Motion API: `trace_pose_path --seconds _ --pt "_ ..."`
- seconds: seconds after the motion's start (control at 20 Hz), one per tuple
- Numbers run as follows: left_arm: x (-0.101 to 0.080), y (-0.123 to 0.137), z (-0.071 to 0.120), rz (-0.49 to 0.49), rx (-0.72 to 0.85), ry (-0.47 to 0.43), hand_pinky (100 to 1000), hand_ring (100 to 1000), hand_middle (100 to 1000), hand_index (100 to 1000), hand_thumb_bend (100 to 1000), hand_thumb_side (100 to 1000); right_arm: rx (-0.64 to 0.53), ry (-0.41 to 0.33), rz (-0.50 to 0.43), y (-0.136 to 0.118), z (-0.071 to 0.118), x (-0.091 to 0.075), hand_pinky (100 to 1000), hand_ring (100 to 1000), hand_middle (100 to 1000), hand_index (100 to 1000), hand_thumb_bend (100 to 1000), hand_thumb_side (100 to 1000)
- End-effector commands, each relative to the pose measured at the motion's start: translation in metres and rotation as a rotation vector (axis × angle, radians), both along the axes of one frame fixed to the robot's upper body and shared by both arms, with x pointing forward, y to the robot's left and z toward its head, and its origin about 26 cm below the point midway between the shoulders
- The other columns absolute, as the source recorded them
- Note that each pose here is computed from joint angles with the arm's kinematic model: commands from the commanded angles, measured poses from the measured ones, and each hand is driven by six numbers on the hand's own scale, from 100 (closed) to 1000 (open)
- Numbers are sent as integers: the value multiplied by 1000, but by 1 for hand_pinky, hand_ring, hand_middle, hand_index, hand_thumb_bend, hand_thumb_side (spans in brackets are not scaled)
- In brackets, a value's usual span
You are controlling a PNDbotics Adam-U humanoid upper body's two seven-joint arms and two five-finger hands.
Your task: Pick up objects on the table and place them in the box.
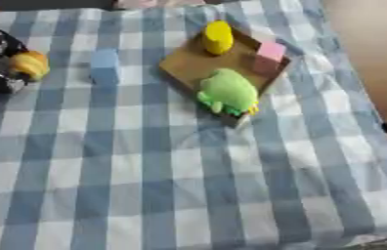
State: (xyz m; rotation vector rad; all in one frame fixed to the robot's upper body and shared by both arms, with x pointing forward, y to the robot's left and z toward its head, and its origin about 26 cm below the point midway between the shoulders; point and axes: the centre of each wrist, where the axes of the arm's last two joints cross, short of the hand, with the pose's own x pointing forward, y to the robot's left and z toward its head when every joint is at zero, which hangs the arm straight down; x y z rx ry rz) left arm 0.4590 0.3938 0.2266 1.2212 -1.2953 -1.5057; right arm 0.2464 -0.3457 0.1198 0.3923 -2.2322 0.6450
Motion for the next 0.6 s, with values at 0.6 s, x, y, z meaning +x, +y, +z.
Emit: trace_pose_path --seconds 0.6 --pt "1 -90 95 -316 -50 -174 812 665 541 679 100 196 -21 -16 -1 -5 12 -2 913 803 727 899 100 511"
